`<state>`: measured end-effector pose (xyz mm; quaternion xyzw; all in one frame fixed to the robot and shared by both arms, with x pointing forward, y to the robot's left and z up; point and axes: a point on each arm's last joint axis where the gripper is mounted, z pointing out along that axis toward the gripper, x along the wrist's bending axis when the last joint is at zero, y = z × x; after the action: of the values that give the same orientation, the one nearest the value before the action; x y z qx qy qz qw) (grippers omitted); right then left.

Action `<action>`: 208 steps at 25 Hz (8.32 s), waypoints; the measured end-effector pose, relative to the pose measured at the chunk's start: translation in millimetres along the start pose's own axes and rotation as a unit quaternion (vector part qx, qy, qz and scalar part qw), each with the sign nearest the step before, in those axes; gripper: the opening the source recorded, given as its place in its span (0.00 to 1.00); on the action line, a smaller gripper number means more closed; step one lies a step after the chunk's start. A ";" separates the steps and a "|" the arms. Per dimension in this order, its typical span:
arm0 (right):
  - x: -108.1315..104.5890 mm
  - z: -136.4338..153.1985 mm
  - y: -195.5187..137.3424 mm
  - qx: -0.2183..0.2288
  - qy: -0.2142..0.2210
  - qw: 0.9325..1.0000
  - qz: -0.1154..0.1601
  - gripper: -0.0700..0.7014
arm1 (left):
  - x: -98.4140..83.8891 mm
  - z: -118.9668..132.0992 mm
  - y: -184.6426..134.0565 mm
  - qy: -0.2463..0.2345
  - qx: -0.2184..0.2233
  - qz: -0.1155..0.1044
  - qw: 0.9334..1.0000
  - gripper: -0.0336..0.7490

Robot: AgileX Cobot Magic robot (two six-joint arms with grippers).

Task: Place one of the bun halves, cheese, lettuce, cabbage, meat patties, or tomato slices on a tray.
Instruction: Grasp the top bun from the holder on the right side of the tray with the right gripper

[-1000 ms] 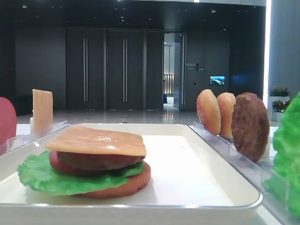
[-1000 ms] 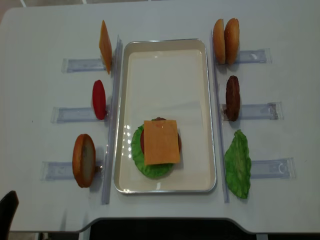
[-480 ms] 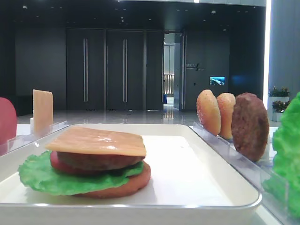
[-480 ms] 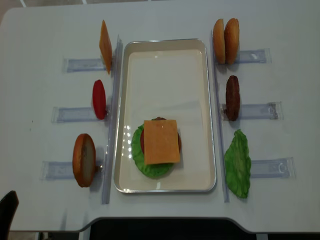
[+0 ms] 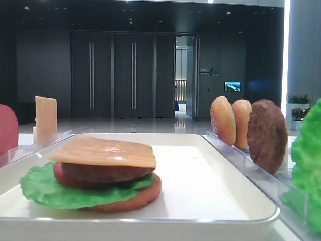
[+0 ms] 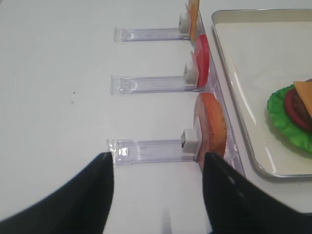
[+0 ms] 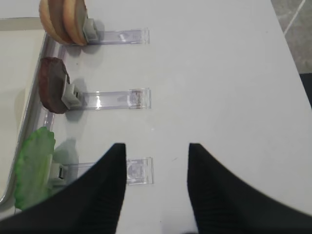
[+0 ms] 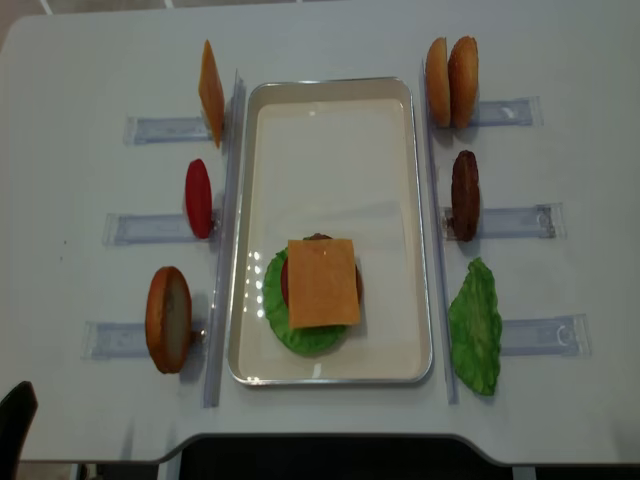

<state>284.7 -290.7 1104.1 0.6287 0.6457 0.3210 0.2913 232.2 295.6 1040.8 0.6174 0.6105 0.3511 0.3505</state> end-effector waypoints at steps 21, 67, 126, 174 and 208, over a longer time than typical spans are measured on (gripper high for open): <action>-21.5 97.9 118.3 0.179 0.050 0.983 -0.004 0.47 | 0.0 0.0 0.0 0.000 0.000 0.000 1.000 0.61; 8.2 206.7 215.8 0.177 0.012 0.983 -0.045 0.47 | 0.0 0.0 0.0 0.000 0.000 0.000 1.000 0.61; 165.8 324.0 179.5 0.216 0.064 0.970 -0.089 0.59 | 0.0 0.0 0.0 0.000 0.000 0.000 1.000 0.61; 154.6 361.0 166.1 0.234 0.068 0.969 -0.050 0.59 | -0.6 0.0 0.0 -0.003 0.000 -0.005 1.000 0.61; 152.7 380.1 151.8 0.250 0.045 0.964 -0.076 0.38 | -0.2 0.0 0.0 -0.001 0.000 -0.004 1.000 0.61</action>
<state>669.9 -119.3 989.6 0.6157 0.7635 0.1541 0.1190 232.2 295.4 1040.9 0.6150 0.6128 0.3490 0.3527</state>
